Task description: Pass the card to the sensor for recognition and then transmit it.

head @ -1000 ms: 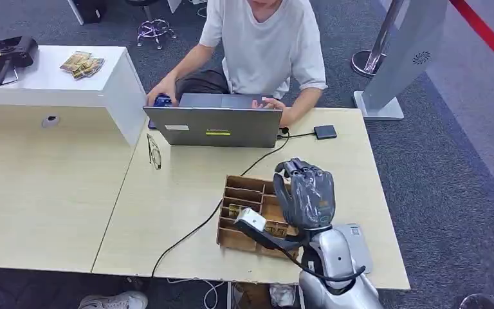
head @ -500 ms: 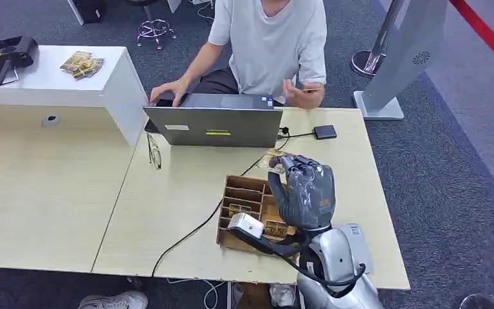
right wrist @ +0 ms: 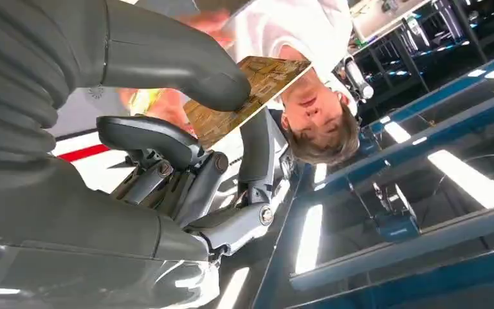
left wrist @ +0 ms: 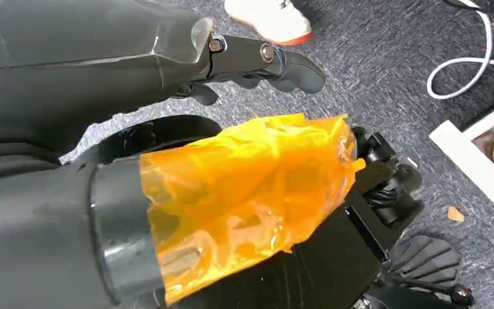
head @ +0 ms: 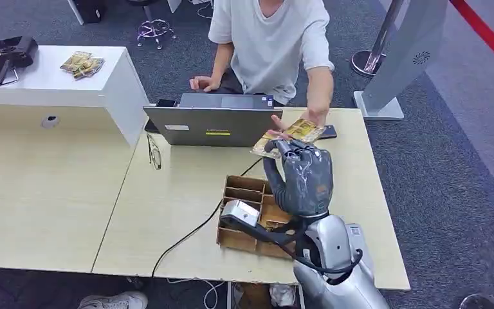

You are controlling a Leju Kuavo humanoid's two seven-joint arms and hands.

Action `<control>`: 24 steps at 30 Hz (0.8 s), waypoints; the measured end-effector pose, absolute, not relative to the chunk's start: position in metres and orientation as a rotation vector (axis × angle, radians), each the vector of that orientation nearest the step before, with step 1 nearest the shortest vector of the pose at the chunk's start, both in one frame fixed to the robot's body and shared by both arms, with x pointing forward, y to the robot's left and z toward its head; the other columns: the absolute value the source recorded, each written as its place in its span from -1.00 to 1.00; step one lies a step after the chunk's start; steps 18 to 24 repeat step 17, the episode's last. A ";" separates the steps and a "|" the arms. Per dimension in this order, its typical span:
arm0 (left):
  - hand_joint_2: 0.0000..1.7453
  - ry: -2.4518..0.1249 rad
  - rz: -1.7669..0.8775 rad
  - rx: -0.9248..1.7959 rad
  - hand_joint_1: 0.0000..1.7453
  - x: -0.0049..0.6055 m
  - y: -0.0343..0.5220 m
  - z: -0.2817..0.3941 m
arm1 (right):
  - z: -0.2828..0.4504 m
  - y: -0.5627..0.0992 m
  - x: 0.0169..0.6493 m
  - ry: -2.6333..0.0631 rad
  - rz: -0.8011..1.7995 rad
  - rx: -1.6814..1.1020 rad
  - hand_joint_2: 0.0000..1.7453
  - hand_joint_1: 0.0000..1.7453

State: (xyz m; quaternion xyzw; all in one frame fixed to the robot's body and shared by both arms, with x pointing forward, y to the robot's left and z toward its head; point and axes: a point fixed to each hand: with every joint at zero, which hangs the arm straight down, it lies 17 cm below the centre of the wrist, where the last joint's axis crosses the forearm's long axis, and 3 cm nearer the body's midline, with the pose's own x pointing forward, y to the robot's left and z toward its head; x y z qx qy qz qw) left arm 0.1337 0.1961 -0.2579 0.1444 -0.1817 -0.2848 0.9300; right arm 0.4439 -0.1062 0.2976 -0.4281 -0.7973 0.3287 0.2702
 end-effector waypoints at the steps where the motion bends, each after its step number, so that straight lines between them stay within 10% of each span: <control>1: -1.00 -0.372 -0.587 0.294 -1.00 0.134 0.196 -0.258 | 0.298 -0.106 0.446 -2.143 0.890 -1.156 1.00 1.00; 12: -1.00 -0.384 -0.625 0.287 -1.00 0.139 0.192 -0.257 | 0.282 -0.114 0.481 -1.995 0.974 -1.243 1.00 1.00; 13: -1.00 -0.382 -0.626 0.287 -1.00 0.139 0.191 -0.257 | 0.278 -0.116 0.485 -1.977 0.980 -1.250 1.00 0.66; 14: -1.00 -0.380 -0.628 0.289 -1.00 0.139 0.192 -0.257 | 0.275 -0.118 0.488 -1.958 0.991 -1.254 1.00 -0.98; 24: -1.00 -0.379 -0.627 0.290 -1.00 0.139 0.192 -0.257 | 0.260 -0.123 0.497 -1.883 1.020 -1.249 1.00 -1.00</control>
